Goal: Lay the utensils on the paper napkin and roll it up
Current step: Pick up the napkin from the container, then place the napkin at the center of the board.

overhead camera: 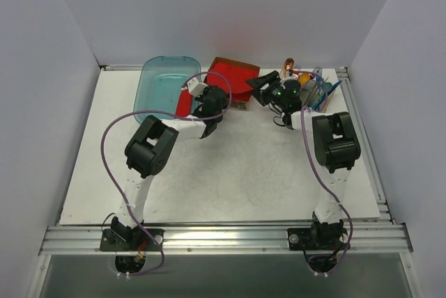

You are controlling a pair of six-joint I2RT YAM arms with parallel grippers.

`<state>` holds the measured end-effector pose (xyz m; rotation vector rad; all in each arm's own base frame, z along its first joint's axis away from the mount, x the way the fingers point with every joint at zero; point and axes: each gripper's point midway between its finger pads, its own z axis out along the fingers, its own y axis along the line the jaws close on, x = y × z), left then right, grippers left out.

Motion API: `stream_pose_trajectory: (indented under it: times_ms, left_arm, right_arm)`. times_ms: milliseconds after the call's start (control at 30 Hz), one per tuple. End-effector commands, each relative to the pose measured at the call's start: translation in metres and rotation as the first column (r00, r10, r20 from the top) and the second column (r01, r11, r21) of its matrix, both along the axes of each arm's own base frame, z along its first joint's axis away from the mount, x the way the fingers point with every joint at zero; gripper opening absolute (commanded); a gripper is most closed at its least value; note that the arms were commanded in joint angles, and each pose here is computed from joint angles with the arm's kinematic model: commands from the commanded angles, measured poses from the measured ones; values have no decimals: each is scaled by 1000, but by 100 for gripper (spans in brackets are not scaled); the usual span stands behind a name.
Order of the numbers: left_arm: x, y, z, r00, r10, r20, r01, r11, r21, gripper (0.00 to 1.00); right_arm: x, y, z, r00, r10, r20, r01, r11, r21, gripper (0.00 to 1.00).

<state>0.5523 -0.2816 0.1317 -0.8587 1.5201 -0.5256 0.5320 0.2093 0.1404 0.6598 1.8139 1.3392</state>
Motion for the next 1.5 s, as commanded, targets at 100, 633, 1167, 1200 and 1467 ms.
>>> stream_pose_trajectory:
  times_ms: [100,633,1167,1200,1467]
  left_arm:
    - [-6,10,81,988,12,155,-12,1000,-1,2]
    - [-62,21,134,974,3,228,-3,1000,0,2]
    - [-218,-14,47,993,-70,90,73,997,-24,2]
    - [-226,-15,41,994,-74,82,75,997,-13,3]
    - [-290,-16,-7,991,-130,-24,129,992,-11,9]
  right_arm:
    - [-1,-14,51,994,-15,107,19,999,-38,62]
    - [-20,-29,62,994,-33,103,46,991,-122,64]
    - [-104,-43,32,996,79,33,-65,950,-306,64]
    - [-109,-43,30,995,90,38,-73,946,-316,64]
    - [-142,-40,-18,985,168,-39,-170,921,-349,64]
